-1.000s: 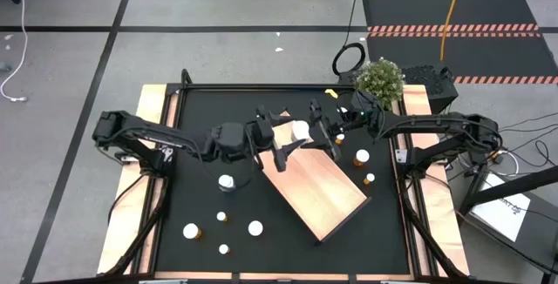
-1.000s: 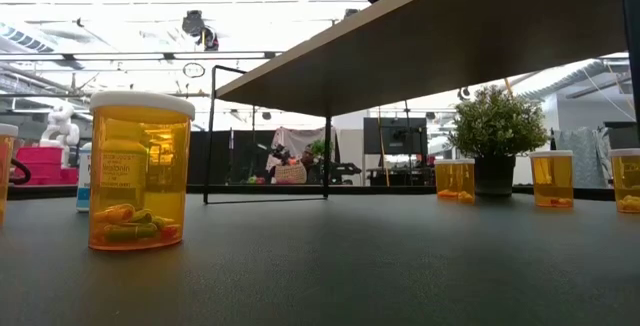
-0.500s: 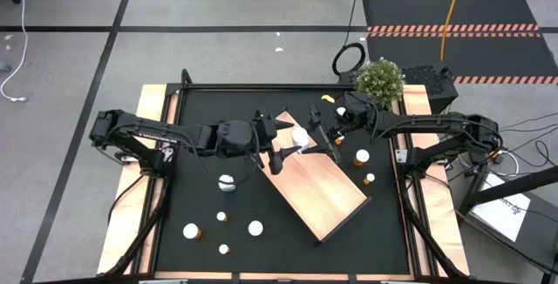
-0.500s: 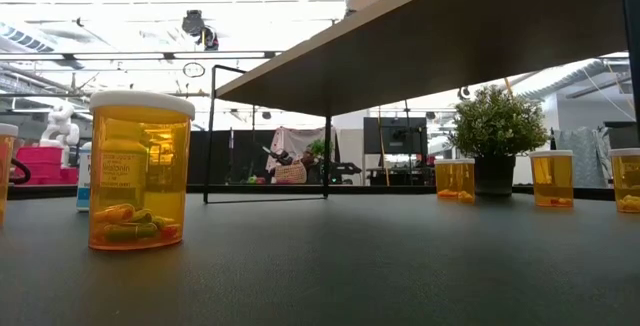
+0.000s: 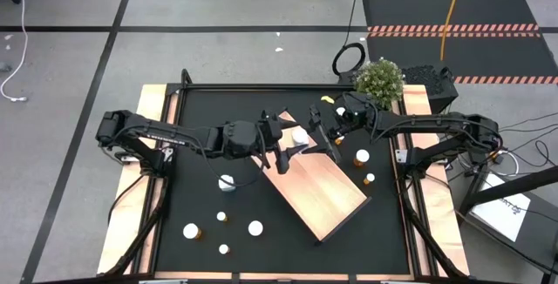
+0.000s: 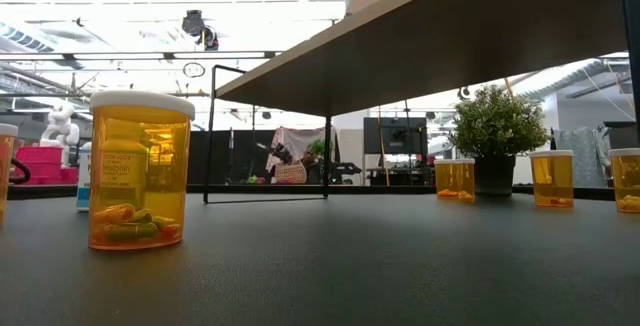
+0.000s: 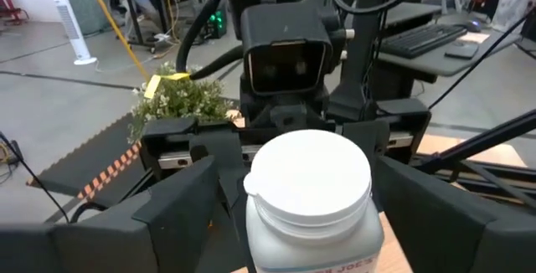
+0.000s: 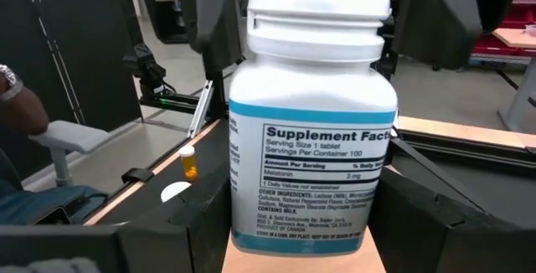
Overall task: Pick and place medicine bottles onto shelf by color
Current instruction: Put the top white pill bottle on the shelf
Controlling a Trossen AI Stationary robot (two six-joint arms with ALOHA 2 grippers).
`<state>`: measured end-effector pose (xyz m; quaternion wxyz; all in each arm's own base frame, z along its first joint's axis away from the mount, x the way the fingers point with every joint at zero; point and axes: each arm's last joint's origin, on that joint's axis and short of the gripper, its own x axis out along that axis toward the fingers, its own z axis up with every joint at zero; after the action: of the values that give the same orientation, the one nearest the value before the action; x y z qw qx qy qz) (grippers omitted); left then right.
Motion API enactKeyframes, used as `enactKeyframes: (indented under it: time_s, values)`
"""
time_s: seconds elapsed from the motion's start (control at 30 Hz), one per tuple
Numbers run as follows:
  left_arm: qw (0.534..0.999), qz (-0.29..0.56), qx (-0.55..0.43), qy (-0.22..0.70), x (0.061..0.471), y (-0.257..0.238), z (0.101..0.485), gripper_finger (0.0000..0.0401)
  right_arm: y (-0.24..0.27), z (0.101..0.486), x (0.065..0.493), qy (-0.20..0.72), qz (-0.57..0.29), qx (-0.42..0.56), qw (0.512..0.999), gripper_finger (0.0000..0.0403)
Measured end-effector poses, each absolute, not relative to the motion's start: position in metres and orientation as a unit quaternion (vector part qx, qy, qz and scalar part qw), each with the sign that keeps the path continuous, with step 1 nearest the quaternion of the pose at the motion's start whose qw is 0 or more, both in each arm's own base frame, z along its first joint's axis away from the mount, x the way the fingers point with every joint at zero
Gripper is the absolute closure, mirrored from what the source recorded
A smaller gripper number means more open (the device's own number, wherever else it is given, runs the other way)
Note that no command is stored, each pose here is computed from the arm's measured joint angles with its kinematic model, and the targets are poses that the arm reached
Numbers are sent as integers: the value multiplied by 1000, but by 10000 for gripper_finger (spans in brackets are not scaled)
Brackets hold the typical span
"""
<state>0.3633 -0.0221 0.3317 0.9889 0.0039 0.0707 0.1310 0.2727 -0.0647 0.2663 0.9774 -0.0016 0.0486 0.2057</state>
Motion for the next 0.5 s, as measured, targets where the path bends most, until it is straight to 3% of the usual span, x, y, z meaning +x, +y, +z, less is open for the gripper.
enactKeyframes:
  time_s: [0.3,0.5]
  values:
    - [989,130,3,71,363,-22,332,197,-65,266,273,48,202,-8,978,177]
    - [989,129,2,74,363,-22,331,213,-65,266,273,47,202,-16,978,177]
